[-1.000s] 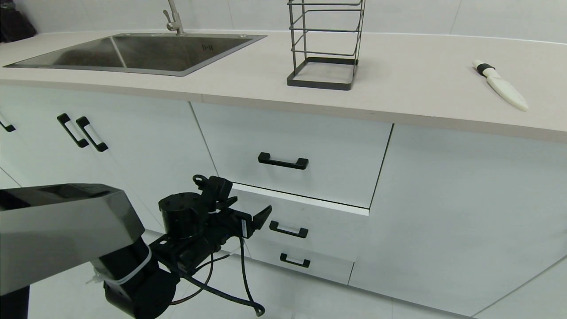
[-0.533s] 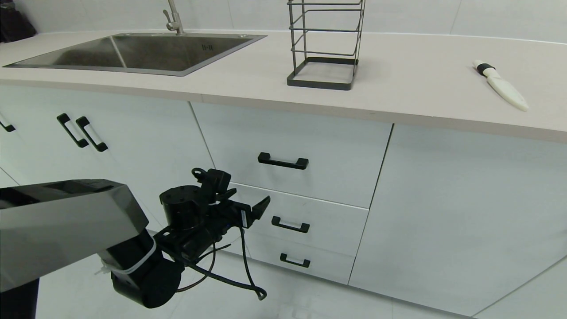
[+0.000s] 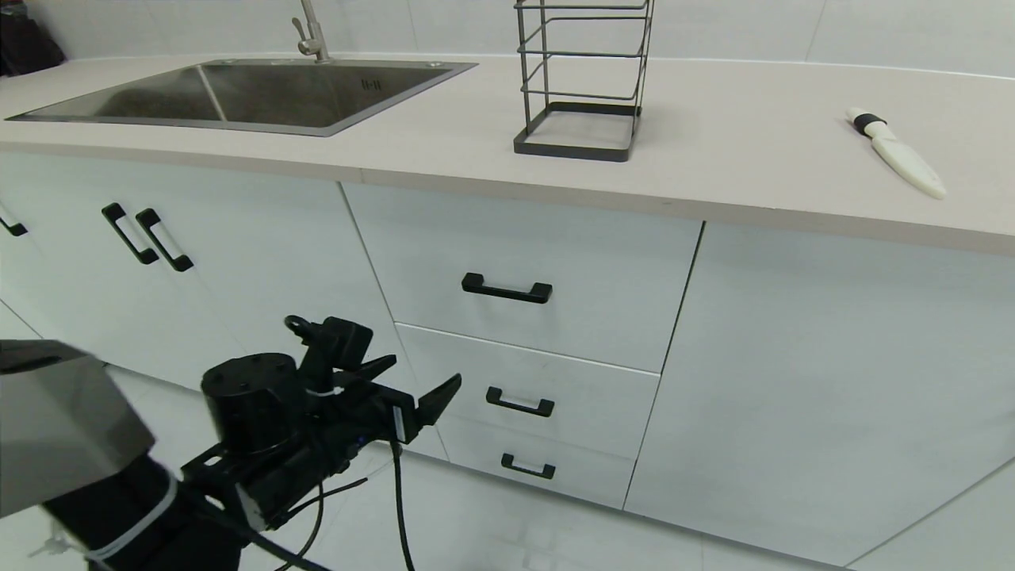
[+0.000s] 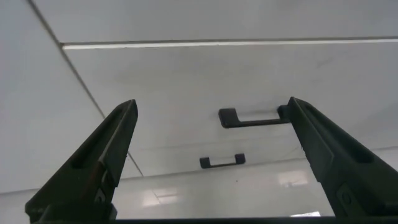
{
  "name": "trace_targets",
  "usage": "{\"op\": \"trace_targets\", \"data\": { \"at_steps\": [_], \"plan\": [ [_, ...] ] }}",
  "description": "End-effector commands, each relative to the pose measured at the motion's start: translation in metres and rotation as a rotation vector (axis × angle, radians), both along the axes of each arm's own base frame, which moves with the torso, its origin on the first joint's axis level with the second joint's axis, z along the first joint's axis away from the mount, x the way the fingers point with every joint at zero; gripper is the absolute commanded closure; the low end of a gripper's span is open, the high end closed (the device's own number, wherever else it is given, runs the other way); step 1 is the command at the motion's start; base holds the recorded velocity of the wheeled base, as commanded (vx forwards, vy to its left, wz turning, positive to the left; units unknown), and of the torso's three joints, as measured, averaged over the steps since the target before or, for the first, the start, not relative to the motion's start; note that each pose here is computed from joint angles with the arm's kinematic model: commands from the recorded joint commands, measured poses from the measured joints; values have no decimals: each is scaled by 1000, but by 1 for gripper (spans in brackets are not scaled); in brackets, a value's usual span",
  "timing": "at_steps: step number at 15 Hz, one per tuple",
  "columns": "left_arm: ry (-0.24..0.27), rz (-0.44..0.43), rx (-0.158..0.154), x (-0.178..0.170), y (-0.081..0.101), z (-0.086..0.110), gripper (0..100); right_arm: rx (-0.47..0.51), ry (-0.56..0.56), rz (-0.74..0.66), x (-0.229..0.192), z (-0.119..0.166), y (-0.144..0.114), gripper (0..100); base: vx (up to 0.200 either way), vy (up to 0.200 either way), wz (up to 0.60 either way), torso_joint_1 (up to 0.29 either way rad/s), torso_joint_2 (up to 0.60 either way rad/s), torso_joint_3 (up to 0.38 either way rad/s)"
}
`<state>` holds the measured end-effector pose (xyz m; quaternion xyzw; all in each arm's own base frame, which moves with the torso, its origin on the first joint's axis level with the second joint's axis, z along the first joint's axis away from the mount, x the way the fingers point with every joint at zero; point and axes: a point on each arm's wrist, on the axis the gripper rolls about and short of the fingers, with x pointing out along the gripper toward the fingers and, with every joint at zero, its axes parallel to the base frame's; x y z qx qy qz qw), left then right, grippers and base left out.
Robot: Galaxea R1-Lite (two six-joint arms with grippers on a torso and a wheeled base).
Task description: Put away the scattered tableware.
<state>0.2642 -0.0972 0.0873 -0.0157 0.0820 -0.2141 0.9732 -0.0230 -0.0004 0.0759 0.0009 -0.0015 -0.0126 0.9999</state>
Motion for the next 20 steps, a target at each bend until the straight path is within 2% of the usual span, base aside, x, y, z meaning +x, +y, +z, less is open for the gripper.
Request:
{"op": "trace_targets", "data": {
  "at_steps": [1,4,5,7,9,10,11,13,14,15,17,19,20],
  "plan": [
    [-138,6,-49,-51,21,46,0,0,1,1,0,0,0,0,0,0,0,0,0,0],
    [-330,18,-106,-98,40,87,0,-2,1,1,0,0,0,0,0,0,0,0,0,0],
    [-398,21,-112,-116,46,96,0,0,1,1,0,0,0,0,0,0,0,0,0,0],
    [-459,23,-115,-156,59,95,0,0,1,1,0,0,0,0,0,0,0,0,0,0],
    [-497,31,-113,-194,72,93,0,-2,1,1,0,0,0,0,0,0,0,0,0,0],
    [-496,32,-113,-204,75,91,0,-3,2,1,0,0,0,0,0,0,0,0,0,0],
    [-450,50,-86,-225,83,80,0,-2,1,1,0,0,0,0,0,0,0,0,0,0],
    [-404,70,-72,-254,92,71,0,-2,1,1,0,0,0,0,0,0,0,0,0,0],
    [-371,87,-62,-266,97,67,0,-2,1,-1,0,0,0,0,0,0,0,0,0,0],
    [-311,107,-41,-278,101,56,0,-2,1,1,0,0,0,0,0,0,0,0,0,0],
    [-237,146,-11,-292,106,31,0,-2,1,2,0,0,0,0,0,0,0,0,0,0],
    [-185,189,11,-294,107,12,0,-2,1,2,0,0,0,0,0,0,-600,2,10,2],
    [-155,212,12,-292,107,3,0,-2,1,2,0,0,0,0,0,0,-600,-7,2,2]
  ]
}}
